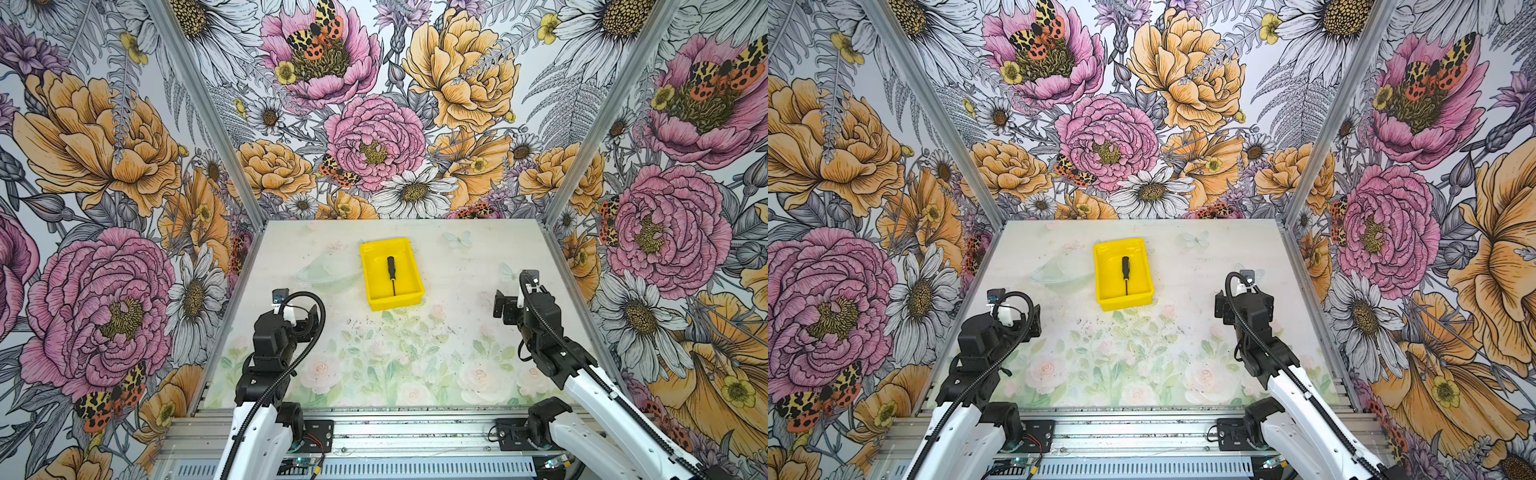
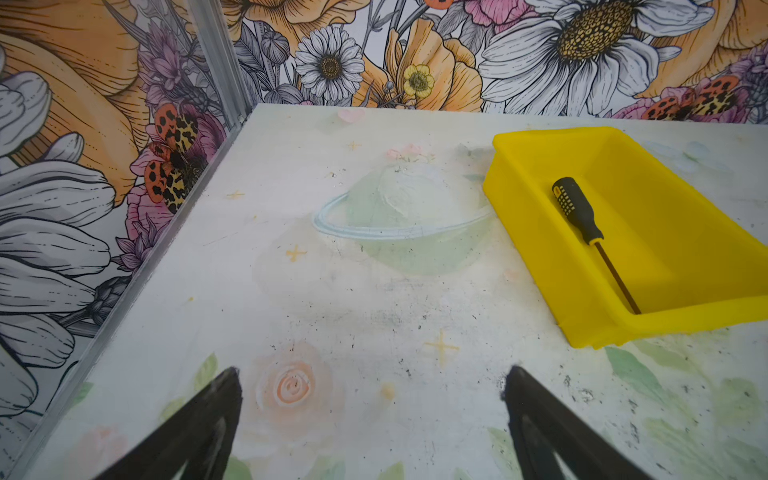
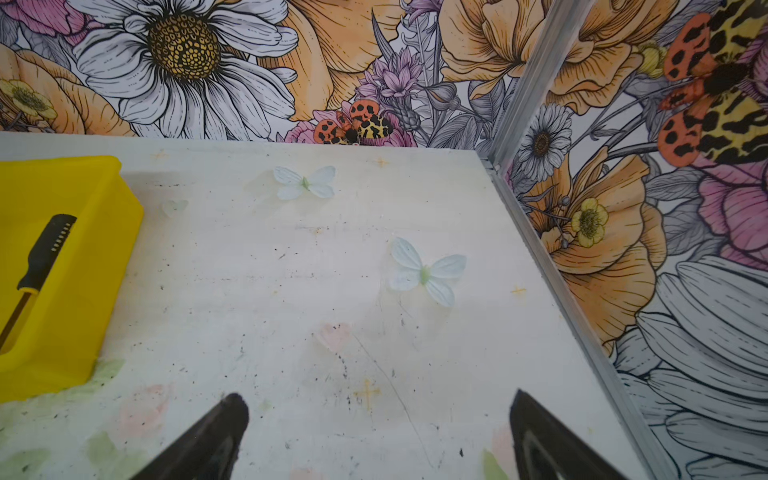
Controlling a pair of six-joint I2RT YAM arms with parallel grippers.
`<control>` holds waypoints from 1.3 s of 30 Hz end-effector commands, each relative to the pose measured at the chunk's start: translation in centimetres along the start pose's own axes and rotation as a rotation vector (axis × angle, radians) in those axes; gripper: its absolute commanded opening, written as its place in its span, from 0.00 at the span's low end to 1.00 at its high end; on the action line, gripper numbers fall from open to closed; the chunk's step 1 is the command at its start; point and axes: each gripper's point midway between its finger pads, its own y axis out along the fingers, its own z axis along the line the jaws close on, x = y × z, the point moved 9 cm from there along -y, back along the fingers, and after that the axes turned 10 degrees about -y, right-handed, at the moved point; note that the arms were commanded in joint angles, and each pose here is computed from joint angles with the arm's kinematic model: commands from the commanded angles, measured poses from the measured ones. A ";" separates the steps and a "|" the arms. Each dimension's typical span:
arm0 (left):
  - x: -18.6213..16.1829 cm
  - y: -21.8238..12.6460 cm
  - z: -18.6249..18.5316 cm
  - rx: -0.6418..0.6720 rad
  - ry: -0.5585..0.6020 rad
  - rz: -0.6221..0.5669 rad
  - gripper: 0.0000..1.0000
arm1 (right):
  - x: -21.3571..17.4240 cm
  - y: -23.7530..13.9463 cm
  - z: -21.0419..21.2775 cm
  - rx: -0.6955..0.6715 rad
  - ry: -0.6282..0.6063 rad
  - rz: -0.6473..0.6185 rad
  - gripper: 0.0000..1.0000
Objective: Put the screwdriver in the bin
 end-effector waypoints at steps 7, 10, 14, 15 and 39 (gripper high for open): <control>-0.6 3.3 -0.2 -0.046 -0.040 -0.035 0.99 | -3.3 3.8 -2.6 -0.041 0.028 -0.042 0.99; -0.7 3.9 0.0 -0.009 -0.030 -0.065 0.99 | -4.4 4.7 -2.6 -0.020 0.038 -0.055 1.00; -0.9 5.0 0.4 0.011 -0.011 -0.052 0.99 | -4.9 6.0 -2.4 0.015 0.038 -0.025 0.99; -0.7 5.3 0.4 0.005 -0.005 -0.059 0.99 | -4.9 6.2 -2.3 0.030 0.035 -0.023 1.00; 2.1 12.3 -0.3 -0.156 -0.002 -0.118 0.99 | -3.5 13.3 -1.9 0.054 0.063 -0.134 0.99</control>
